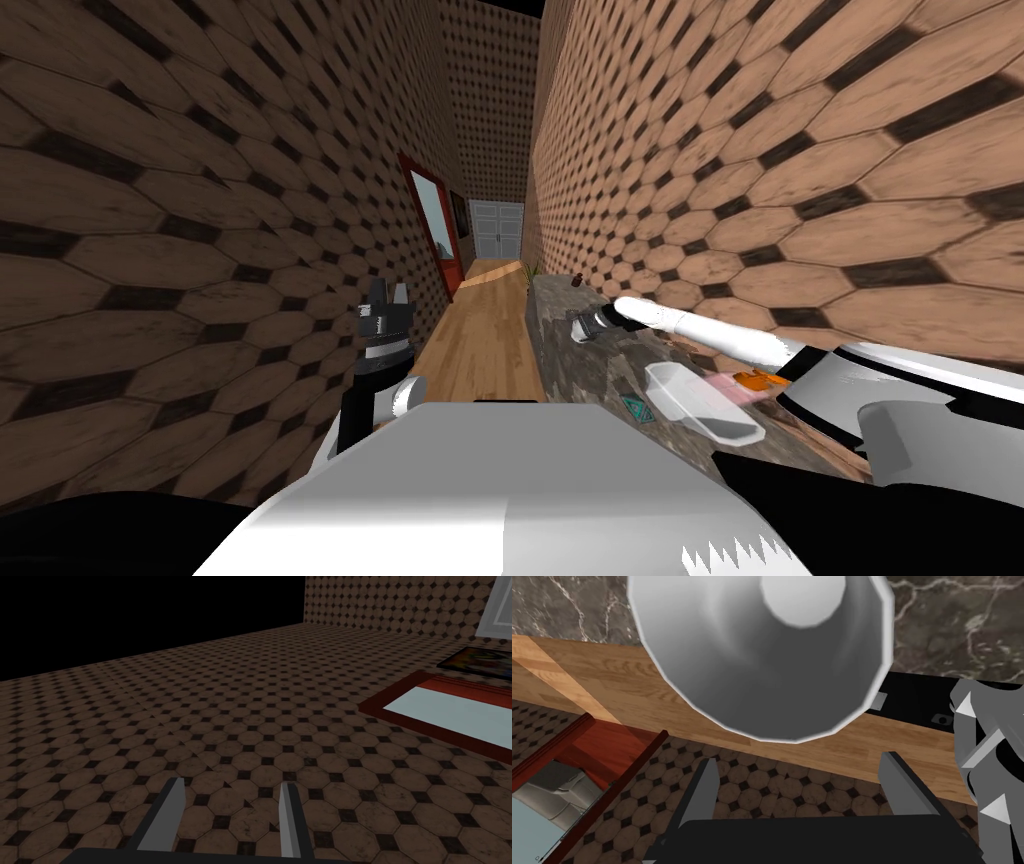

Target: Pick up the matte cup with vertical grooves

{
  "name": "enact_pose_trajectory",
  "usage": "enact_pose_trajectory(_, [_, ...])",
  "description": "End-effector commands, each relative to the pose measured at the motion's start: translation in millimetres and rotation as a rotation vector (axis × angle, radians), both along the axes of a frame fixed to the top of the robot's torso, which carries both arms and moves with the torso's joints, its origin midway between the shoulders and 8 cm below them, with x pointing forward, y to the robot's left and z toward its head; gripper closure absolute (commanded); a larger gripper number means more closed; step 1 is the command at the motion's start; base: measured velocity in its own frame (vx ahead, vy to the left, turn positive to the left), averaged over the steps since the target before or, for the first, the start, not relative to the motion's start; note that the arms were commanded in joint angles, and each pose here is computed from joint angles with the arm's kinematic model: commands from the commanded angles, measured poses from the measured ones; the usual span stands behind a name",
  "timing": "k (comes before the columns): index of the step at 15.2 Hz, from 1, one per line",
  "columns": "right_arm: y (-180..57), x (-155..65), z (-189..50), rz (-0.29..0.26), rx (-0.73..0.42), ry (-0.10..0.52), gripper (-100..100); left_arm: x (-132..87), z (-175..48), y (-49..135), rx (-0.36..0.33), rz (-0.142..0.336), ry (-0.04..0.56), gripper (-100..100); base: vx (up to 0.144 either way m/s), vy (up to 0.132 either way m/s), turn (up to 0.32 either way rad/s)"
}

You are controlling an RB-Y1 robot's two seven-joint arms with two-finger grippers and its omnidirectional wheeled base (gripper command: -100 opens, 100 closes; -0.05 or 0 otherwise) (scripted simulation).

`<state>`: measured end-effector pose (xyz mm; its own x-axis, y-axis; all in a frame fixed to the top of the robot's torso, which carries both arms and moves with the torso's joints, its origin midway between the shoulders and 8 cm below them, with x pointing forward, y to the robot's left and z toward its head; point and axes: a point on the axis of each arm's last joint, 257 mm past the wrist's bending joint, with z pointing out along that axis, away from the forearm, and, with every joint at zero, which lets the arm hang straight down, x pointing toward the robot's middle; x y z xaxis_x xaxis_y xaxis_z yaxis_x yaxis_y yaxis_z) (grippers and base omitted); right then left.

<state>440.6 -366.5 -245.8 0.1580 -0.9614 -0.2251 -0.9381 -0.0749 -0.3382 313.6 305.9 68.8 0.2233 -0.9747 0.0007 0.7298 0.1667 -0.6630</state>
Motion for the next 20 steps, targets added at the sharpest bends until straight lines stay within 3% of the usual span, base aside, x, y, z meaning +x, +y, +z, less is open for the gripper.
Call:
enact_pose_trajectory(1, [-37.9,-6.7,-0.7,-0.019,-0.089,0.019,-100,0.0,0.0,0.0,0.0,0.0,0.0,0,0.009,0.049,0.023])
enact_pose_trajectory(2, [-57.5,-11.9,-2.8,-0.03,-0.138,0.035,-100,0.0,0.0,0.0,0.0,0.0,0.0,0,0.023,0.063,0.046])
enact_pose_trajectory(3, [-57.5,-11.9,-2.8,-0.03,-0.138,0.035,-100,0.0,0.0,0.0,0.0,0.0,0.0,0,0.02,0.056,0.035])
enact_pose_trajectory(6, [-100.2,-30.6,-11.5,-0.053,-0.245,0.089,-100,0.0,0.0,0.0,0.0,0.0,0.0,0,0.017,0.054,0.041])
enact_pose_trajectory(8, [-114.3,-39.9,-16.3,-0.059,-0.28,0.115,-100,0.0,0.0,0.0,0.0,0.0,0.0,0,0.018,0.071,0.039])
enact_pose_trajectory(10, [-107.4,-35.7,-7.1,-0.021,-0.249,0.058,-100,0.0,0.0,0.0,0.0,0.0,0.0,0,0.058,0.045,-0.118])
enact_pose_trajectory(13, [-112.8,-52.0,-22.0,-0.027,-0.25,0.097,-100,0.0,0.0,0.0,0.0,0.0,0.0,0,0.133,0.037,-0.126])
enact_pose_trajectory(14, [-111.3,-44.3,-7.0,0.01,-0.245,0.035,-100,0.0,0.0,0.0,0.0,0.0,0.0,0,0.123,0.04,-0.177])
enact_pose_trajectory(17, [-116.6,-68.0,-27.8,0.003,-0.243,0.091,-100,-0.1,0.0,0.1,0.0,0.0,0.0,0,0.129,0.025,-0.126])
enact_pose_trajectory(18, [-112.9,-60.2,-12.7,0.038,-0.239,0.03,-100,0.0,0.0,0.0,0.0,0.0,0.0,0,0.145,0.028,-0.195])
enact_pose_trajectory(20, [-118.6,-78.8,-28.3,0.036,-0.24,0.073,-100,-0.1,-0.1,0.1,0.0,0.0,0.0,0,0.161,0.036,-0.18])
